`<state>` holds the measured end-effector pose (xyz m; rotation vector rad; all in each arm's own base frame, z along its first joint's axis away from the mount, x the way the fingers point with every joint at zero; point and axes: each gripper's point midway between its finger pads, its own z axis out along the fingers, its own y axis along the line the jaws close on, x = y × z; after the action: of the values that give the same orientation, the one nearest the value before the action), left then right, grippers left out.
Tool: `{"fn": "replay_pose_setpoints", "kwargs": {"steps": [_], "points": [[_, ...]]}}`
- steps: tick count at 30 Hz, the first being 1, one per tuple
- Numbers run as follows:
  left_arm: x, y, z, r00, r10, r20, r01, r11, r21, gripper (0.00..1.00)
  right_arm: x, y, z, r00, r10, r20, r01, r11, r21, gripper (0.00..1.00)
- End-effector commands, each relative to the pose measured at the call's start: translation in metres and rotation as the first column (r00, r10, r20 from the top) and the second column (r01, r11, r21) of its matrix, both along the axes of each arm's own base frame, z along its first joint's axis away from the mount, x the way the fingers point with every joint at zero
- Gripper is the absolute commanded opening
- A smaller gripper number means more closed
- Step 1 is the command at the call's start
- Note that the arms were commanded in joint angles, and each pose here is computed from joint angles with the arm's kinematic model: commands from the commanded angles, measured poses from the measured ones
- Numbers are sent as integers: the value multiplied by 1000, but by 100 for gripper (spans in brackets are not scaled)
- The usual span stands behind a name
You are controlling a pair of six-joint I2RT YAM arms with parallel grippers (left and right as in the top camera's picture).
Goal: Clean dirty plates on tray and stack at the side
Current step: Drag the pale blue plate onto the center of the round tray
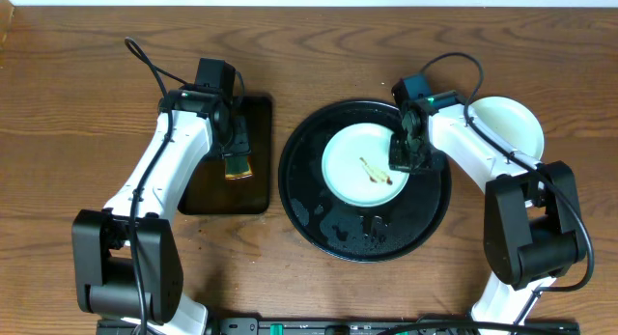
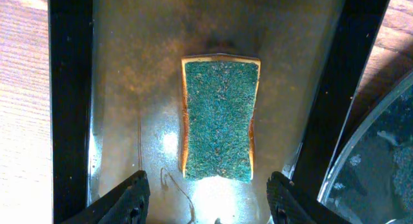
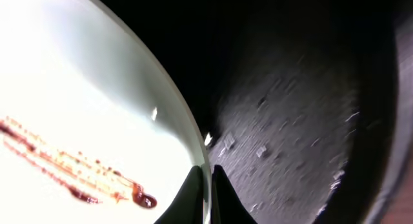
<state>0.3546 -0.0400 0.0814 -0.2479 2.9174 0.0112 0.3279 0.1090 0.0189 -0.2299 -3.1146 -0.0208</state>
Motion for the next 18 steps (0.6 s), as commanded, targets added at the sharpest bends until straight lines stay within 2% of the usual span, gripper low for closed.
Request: {"fn": "replay_pose_setpoints", "kwargs": {"steps": [1, 2, 5, 9, 12, 16, 18], "points": [[-1, 1, -2, 1000, 6, -7, -6, 1000, 8, 59, -20, 32, 5, 996, 39, -79, -25, 986, 164, 3], [-1, 1, -2, 1000, 6, -6, -6, 1000, 8, 59, -23, 36, 6, 995, 44, -92, -27, 983, 180, 7], [-1, 1, -2, 1000, 6, -6, -6, 1000, 8, 60, -30, 35, 7, 992, 47, -116, -27, 985, 171, 27], [-1, 1, -2, 1000, 6, -7, -6, 1000, 8, 59, -24, 31, 6, 995, 36, -98, -19, 986, 164, 28], [-1, 1, -2, 1000, 6, -7, -6, 1000, 8, 59, -7, 30, 10, 999, 40, -37, -32, 982, 184, 30], [-1, 1, -2, 1000, 6, -7, -6, 1000, 8, 59, 21, 29, 28, 989, 129, 76, -141, 972, 188, 31], [-1, 1, -2, 1000, 6, -6, -6, 1000, 8, 59, 45, 36, 48, 945, 265, 192, -299, 938, 175, 32]]}}
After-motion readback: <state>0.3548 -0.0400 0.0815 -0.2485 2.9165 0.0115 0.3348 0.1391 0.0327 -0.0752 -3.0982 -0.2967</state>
